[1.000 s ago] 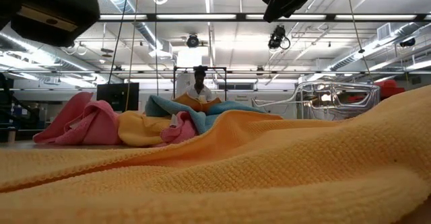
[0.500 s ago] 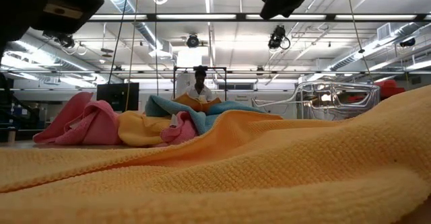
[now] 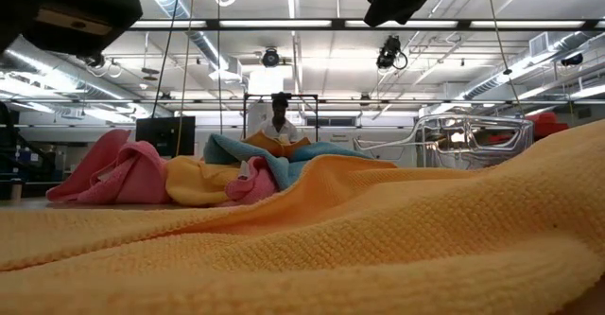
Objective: Fold microfiber towels
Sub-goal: Fold the bottom orange towel
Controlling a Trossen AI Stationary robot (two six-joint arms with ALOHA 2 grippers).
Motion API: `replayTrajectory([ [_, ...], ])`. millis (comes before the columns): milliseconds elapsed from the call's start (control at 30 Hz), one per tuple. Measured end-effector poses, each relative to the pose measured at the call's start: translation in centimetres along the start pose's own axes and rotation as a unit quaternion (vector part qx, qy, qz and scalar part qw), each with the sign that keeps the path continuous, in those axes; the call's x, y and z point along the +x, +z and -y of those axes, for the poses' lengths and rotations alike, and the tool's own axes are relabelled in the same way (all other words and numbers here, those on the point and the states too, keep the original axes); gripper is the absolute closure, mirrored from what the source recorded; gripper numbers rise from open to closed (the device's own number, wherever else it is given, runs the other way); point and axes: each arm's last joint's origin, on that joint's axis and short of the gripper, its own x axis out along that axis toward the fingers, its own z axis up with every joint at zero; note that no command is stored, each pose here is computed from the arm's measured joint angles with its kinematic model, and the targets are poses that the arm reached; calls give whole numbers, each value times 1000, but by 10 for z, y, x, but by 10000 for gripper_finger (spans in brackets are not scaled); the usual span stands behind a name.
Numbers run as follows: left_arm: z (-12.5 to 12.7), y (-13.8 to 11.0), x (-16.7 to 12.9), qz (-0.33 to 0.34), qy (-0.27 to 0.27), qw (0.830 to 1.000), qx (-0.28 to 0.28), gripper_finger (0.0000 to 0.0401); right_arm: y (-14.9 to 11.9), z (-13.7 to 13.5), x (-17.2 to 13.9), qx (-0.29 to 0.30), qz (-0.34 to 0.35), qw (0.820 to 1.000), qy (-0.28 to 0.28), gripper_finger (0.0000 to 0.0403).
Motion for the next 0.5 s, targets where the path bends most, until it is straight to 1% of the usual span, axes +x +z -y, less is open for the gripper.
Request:
replayTrajectory([
  [200,-1,1,-4,3,-5,998,-68,388,0,0,0,-4,1,1000,-6,258],
  [233,-1,1,-5,5,-10,996,-84,391,0,0,0,-4,1,1000,-7,258],
  [333,-1,2,-6,8,-14,989,-144,384,0,0,0,-4,2,1000,-7,258],
  [500,2,3,-11,16,-25,967,-253,386,1,0,0,-3,4,1000,-6,258],
])
